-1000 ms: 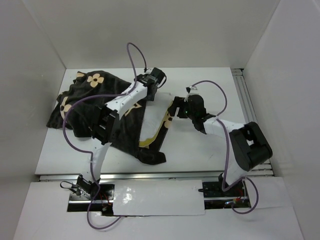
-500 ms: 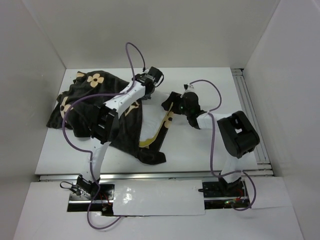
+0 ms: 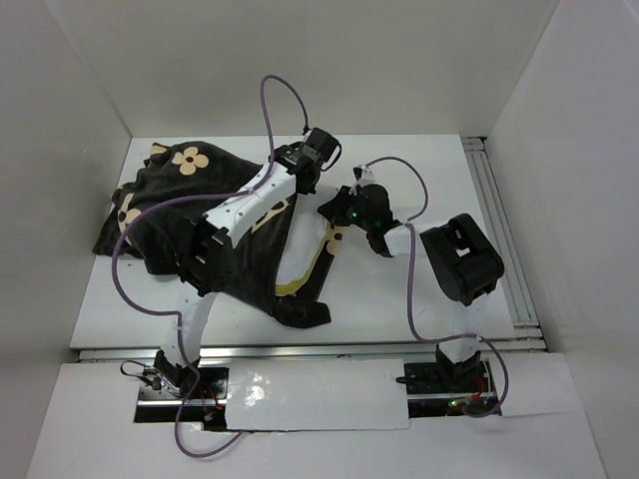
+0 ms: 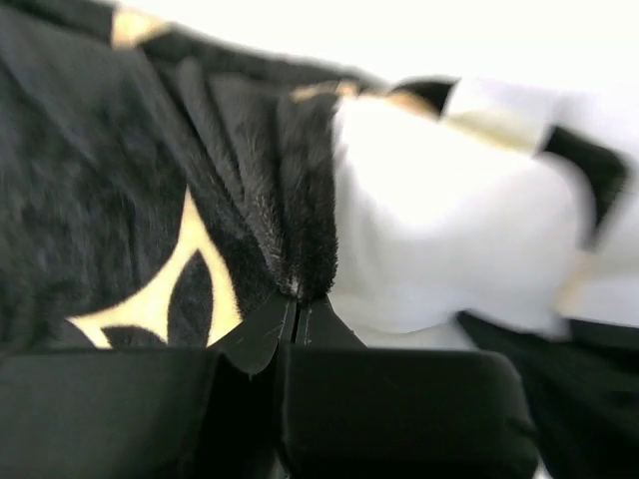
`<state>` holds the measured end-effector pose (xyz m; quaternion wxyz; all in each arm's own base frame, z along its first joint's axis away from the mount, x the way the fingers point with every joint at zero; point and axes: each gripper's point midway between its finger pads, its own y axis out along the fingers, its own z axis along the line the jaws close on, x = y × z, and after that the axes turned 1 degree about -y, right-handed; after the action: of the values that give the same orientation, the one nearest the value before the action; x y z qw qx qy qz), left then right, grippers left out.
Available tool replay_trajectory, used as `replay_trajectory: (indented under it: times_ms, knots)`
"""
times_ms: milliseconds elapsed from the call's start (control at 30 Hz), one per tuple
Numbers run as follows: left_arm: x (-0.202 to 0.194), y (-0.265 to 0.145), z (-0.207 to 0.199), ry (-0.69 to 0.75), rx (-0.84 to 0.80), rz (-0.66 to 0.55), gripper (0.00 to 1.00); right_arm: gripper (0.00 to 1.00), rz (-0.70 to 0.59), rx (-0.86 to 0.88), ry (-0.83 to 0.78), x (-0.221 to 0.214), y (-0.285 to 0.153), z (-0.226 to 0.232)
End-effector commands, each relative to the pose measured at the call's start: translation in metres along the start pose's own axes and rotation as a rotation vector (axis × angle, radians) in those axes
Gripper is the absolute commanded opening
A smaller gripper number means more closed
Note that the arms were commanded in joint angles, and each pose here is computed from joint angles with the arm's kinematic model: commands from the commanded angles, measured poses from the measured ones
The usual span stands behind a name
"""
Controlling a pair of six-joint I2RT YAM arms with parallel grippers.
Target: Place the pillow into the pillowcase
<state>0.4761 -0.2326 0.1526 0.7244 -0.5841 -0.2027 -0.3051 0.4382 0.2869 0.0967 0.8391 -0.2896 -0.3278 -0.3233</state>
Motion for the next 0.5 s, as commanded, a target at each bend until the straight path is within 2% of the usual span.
replay_trajectory:
  times_ms: [0,33,100,133,200,267,433,467]
  knots:
    - [0.06,-0.088,-0.017,-0.025,-0.153,-0.211,0.0,0.0,-0.172,0.21,-0.213,0.04,-0.028,0.088]
    - [0.061,-0.099,-0.023,-0.02,-0.17,-0.226,0.0,0.0,-0.215,0.234,-0.248,0.053,-0.041,0.106]
    - [0.068,-0.123,-0.022,-0.04,-0.19,-0.27,0.0,0.0,-0.233,0.267,-0.301,0.043,-0.058,0.12]
    - [0.071,-0.137,-0.029,-0.038,-0.215,-0.295,0.0,0.0,-0.276,0.308,-0.323,0.051,-0.074,0.138]
    - [0.072,-0.16,-0.034,-0.035,-0.263,-0.32,0.0,0.0,-0.33,0.352,-0.365,0.041,-0.096,0.155]
    - [0.071,-0.182,-0.049,-0.009,-0.306,-0.352,0.0,0.0,-0.445,0.386,-0.388,0.058,-0.121,0.176]
    - [0.066,-0.237,-0.081,0.062,-0.403,-0.426,0.0,0.0,-0.506,0.387,-0.412,0.058,-0.13,0.185]
    - [0.067,-0.262,-0.091,0.066,-0.449,-0.46,0.0,0.0,-0.526,0.369,-0.403,0.06,-0.126,0.181]
